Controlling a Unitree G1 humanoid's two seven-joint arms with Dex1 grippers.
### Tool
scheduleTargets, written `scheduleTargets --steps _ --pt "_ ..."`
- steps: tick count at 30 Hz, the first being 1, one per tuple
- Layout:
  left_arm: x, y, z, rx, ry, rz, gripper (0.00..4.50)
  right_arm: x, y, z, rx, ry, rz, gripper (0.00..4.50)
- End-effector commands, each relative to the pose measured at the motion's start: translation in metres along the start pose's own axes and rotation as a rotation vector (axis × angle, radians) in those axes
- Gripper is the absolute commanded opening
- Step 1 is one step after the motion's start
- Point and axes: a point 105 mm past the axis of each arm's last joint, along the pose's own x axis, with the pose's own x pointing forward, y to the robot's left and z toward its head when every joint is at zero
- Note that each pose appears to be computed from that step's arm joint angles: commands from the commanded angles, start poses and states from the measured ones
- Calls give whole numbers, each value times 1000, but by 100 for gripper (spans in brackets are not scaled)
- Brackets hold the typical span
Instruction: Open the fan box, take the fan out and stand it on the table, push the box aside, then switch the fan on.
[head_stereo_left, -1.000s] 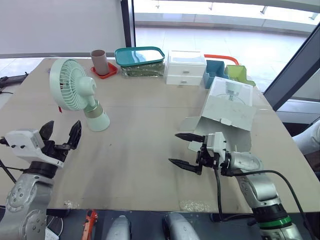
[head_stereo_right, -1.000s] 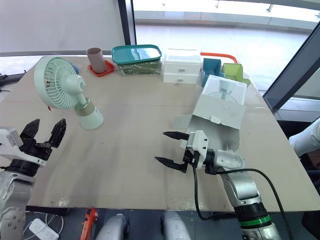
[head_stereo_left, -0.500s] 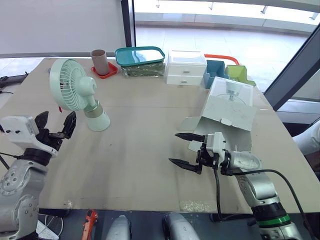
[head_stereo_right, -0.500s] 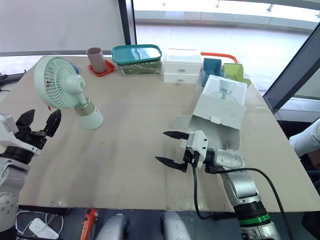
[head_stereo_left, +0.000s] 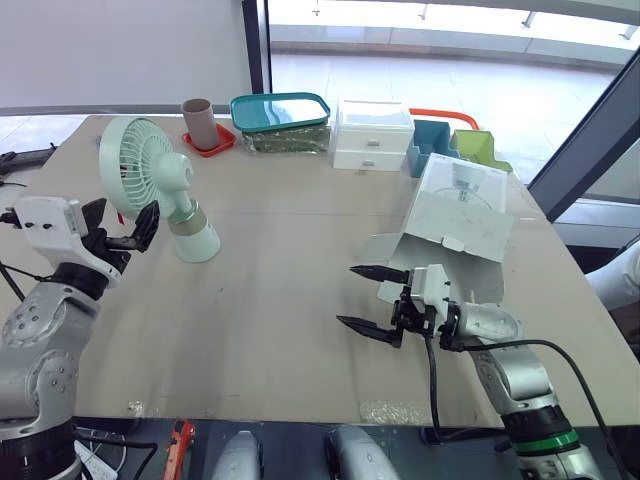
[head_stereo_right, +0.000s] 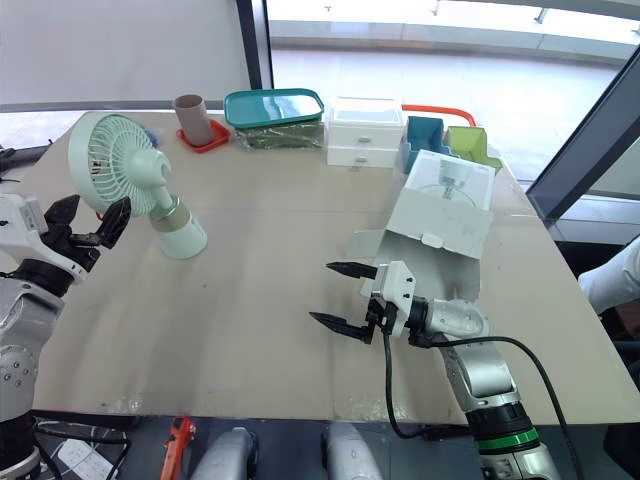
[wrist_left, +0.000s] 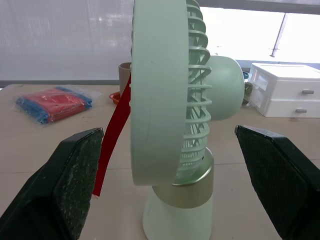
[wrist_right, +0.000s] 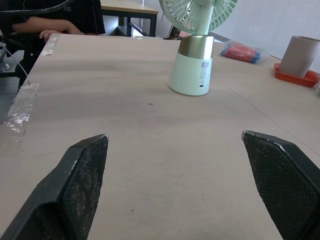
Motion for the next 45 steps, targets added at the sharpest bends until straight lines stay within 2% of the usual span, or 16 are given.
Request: scheduleTargets --steps 1,15,17,18,19,20,30,33,35,45 --pt "5 -1 10 40 -18 -27 450 1 -2 8 -39 -22 -8 440" --pt "20 2 12 3 -21 -55 450 -1 -1 8 -41 -16 -24 440" --pt "22 3 12 -13 -22 -51 398 -1 -1 8 -40 -15 -25 450" --pt "22 3 12 -19 -21 -50 387 -1 0 8 -40 -16 -24 450" --pt "23 4 11 -19 -19 -37 339 -1 0 8 -39 -15 -25 450" --pt "23 4 10 -28 -16 -37 315 -1 0 8 -39 -15 -25 450" --pt "24 4 11 -24 -10 -52 315 -1 0 7 -39 -11 -26 450" --pt "25 5 12 -20 -15 -49 227 -1 0 7 -40 -12 -24 450" --pt "25 7 12 -16 -14 -36 206 -1 0 7 -41 -12 -24 450" --pt "26 7 12 9 -11 -43 201 -2 2 5 -39 -7 -31 450"
